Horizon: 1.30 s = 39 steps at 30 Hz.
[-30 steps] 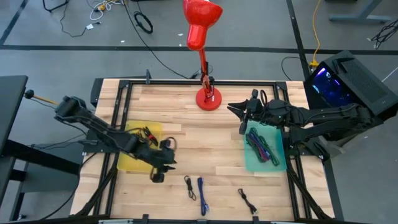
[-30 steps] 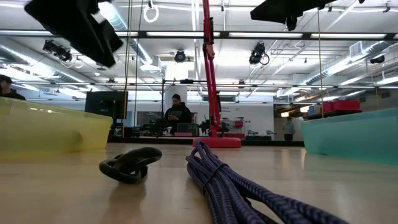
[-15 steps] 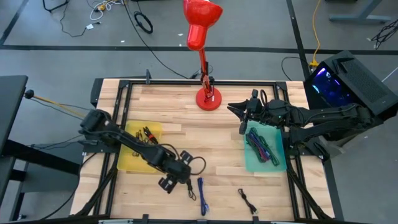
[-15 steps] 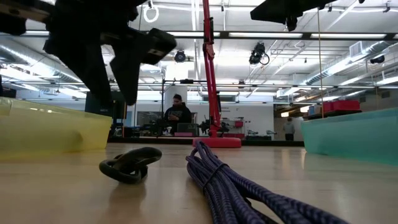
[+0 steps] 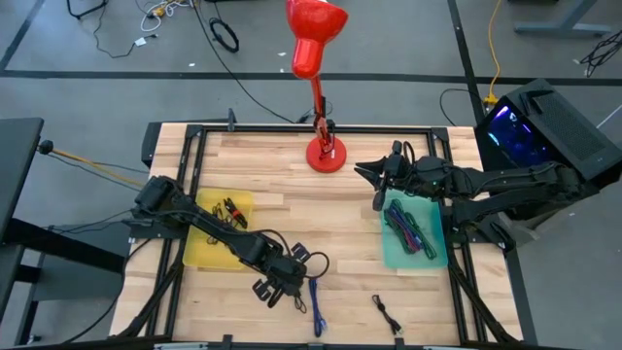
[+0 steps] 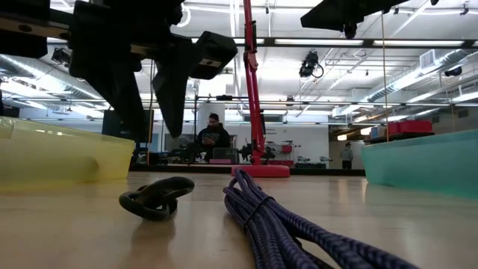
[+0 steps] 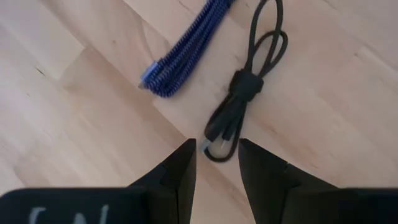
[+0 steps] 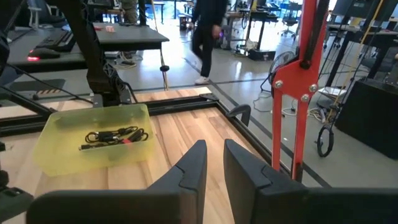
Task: Pick & Place USB Port
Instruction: Put the black USB cable into the yellow transparent bin
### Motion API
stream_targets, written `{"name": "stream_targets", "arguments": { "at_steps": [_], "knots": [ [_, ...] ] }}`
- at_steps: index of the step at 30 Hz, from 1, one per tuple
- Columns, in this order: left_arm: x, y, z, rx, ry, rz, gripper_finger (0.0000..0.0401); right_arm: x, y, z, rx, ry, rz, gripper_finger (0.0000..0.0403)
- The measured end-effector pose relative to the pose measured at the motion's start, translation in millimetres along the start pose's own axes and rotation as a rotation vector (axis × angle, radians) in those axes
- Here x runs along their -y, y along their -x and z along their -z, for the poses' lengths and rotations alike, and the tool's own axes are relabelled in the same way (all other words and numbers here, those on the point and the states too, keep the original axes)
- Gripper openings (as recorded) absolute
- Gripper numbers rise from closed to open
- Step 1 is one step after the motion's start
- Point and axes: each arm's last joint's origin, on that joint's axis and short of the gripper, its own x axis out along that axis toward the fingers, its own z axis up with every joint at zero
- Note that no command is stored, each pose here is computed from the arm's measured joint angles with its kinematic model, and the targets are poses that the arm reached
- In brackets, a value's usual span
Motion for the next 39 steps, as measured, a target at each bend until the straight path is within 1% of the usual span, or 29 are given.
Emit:
{"name": "stream_targets", "arguments": {
  "at_steps": [4,7,8,10,12,20,25,29,33,35,39],
  "knots": [
    [-0.1,-4.3,-3.1,0.030,-0.007,-0.003,0.0126,-1.1,-2.7,1.8,-0.008,0.003,-0.002,0.0055],
    [3.7,-14.4,-2.3,0.026,-0.007,0.045,0.0126,-2.0,-4.8,3.0,-0.014,0.006,-0.003,0.0055],
    [3.5,-17.8,-3.4,0.037,-0.008,0.044,0.0126,-2.3,-5.3,3.5,-0.017,0.007,-0.010,0.0055],
    [5.5,-24.7,-1.2,0.015,-0.014,0.063,0.0126,-3.6,-6.5,3.9,-0.016,0.006,-0.035,0.0055],
    [6.2,-29.9,-1.5,0.017,-0.017,0.064,0.0126,-4.4,-7.2,4.0,-0.017,0.007,-0.055,0.0055],
    [5.3,-48.9,-4.0,0.050,-0.032,0.047,0.0126,-5.0,-8.4,5.0,-0.022,0.008,-0.059,0.0055],
    [6.0,-58.6,1.8,-0.002,-0.004,0.074,0.0126,-5.1,-8.4,5.3,-0.024,0.009,-0.060,0.0055],
    [6.4,-59.3,3.9,-0.023,0.028,0.082,0.0126,-5.5,-8.4,5.3,-0.024,0.009,-0.077,0.0055],
    [7.5,-59.9,5.1,-0.016,0.088,0.134,0.0126,-5.5,-8.4,5.3,-0.024,0.009,-0.077,0.0055],
    [8.4,-60.2,5.0,-0.016,0.086,0.139,0.0126,-5.5,-8.4,5.3,-0.024,0.009,-0.077,0.0055],
    [8.6,-59.5,4.9,-0.021,0.046,0.102,0.0126,-5.5,-8.4,5.2,-0.024,0.016,-0.077,0.0055]
  ]
}}
